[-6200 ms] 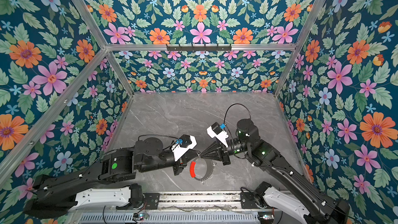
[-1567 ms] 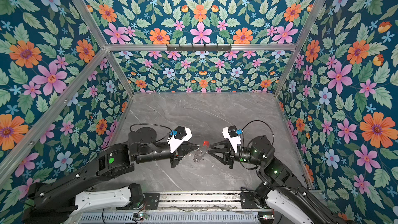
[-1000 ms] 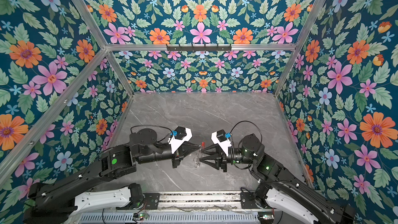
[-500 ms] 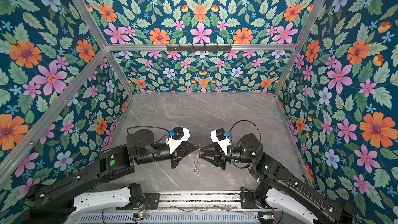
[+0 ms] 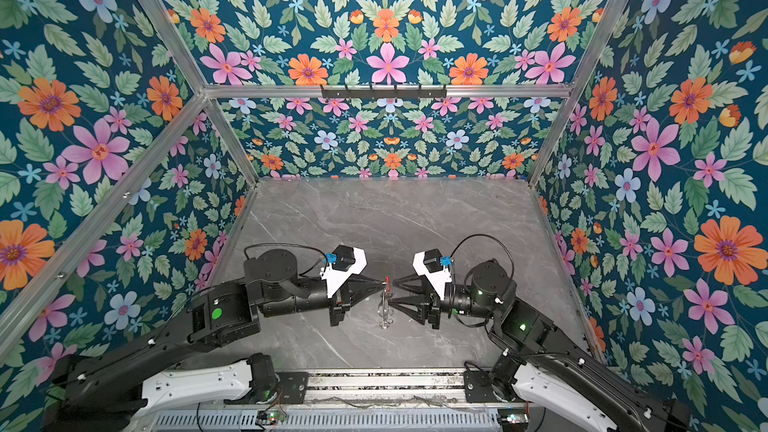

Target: Remove the keys from the keyring

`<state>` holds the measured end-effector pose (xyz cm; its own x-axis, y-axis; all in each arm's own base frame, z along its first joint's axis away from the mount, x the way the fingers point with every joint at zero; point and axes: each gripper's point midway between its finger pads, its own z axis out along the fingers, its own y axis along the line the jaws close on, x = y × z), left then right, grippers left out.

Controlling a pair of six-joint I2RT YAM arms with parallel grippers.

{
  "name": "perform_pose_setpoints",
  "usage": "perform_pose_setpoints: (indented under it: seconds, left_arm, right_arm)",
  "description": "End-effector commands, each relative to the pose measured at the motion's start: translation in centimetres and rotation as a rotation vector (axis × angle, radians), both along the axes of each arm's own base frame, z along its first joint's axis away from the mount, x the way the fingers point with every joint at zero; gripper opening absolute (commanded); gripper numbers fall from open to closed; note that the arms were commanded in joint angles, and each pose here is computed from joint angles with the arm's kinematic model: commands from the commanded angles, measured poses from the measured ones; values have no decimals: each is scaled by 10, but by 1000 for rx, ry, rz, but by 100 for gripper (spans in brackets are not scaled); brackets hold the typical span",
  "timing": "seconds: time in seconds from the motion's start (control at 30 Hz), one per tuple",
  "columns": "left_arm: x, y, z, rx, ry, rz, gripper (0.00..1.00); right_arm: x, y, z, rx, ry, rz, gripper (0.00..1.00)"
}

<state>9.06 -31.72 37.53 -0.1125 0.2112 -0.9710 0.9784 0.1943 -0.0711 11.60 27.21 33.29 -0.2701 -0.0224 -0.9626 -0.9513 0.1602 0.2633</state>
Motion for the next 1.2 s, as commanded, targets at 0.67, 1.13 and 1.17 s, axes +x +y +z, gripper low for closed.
perform_pose_setpoints:
  seconds: [0.67,1.13,1.17]
  left_arm:
    - [9,-1,8,-27,-13,47,0]
    - [11,7,4,-15,-23,72,0]
    - [11,7,3,-14,-23,73,0]
  right_arm:
    - [-2,10,11,36,-10,58,15]
    - [1,2,2,-12,23,4,0]
    - [1,1,1,-15,24,-4,0]
